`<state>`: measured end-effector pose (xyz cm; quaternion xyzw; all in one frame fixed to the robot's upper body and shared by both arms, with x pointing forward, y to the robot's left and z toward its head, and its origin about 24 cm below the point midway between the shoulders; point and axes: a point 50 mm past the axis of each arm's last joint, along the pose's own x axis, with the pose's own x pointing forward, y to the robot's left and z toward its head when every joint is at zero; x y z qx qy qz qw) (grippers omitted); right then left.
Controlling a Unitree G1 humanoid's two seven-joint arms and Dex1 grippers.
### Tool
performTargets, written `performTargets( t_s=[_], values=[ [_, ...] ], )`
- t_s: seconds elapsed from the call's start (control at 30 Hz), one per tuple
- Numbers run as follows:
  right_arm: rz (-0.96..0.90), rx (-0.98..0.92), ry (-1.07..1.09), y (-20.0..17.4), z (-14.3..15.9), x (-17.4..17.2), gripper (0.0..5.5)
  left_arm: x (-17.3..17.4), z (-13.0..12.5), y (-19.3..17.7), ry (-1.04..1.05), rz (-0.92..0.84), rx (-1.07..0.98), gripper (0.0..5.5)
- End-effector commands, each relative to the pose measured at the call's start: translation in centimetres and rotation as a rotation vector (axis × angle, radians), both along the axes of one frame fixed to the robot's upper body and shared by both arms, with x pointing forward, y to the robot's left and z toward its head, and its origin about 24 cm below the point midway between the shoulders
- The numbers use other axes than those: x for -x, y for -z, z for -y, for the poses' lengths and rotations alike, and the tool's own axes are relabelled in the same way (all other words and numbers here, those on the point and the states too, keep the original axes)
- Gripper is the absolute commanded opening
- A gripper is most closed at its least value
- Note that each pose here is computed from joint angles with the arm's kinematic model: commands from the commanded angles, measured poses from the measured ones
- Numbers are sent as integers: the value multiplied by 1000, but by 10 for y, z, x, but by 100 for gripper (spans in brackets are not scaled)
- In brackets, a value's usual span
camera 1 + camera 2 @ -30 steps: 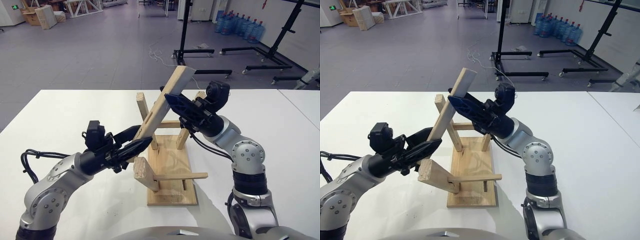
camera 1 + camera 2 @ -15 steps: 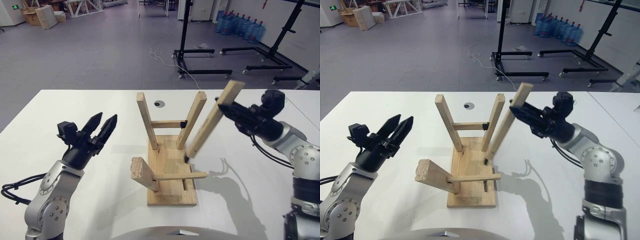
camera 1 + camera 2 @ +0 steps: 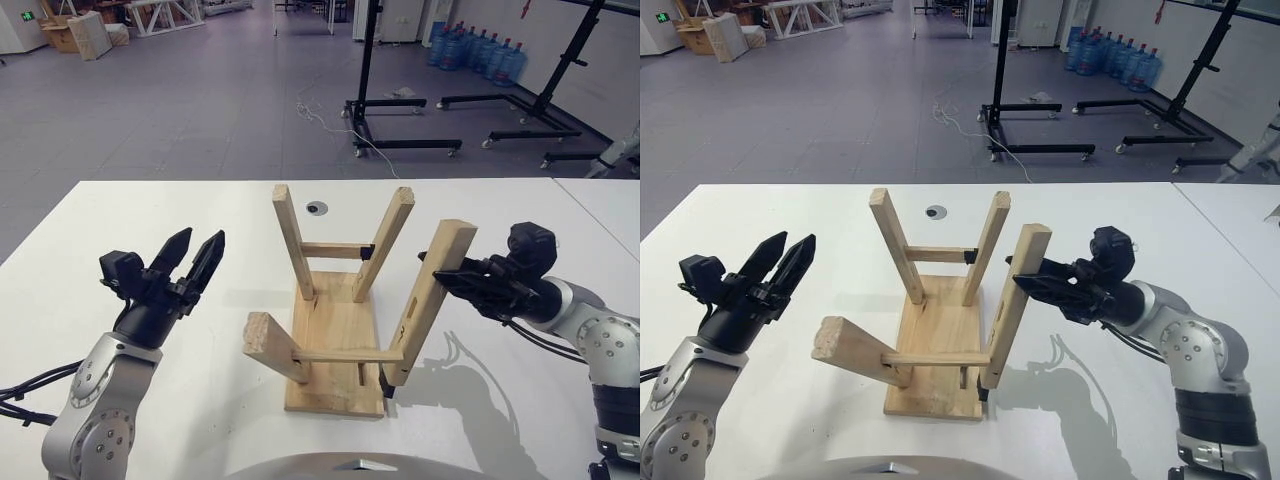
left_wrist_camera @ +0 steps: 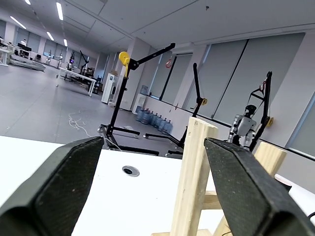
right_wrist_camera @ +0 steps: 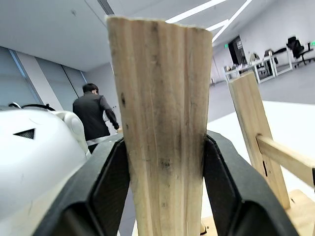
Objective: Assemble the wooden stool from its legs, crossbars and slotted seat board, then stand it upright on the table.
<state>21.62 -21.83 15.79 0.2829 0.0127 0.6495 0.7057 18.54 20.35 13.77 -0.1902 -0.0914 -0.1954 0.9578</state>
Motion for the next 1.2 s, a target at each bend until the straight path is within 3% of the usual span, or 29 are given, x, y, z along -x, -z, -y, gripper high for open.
performTargets(
  t_s=[0.03, 0.47, 0.67, 0.83, 1.2],
  values=[
    [-19, -12, -9, 7, -9, -2, 203, -2, -3, 3, 23, -35, -20, 374],
    [73, 99, 82, 44, -23, 0, 203, -4, -2, 8, 42, -74, -37, 374],
    [148, 143, 100, 35, -19, 2, 203, -4, -3, 8, 48, -82, -53, 374],
    [261, 313, 125, 37, -17, 12, 203, -2, -4, 10, 48, -89, -60, 374],
    [322, 302, 47, 24, -26, 26, 203, 4, -5, 16, 21, -104, -72, 374]
  ],
)
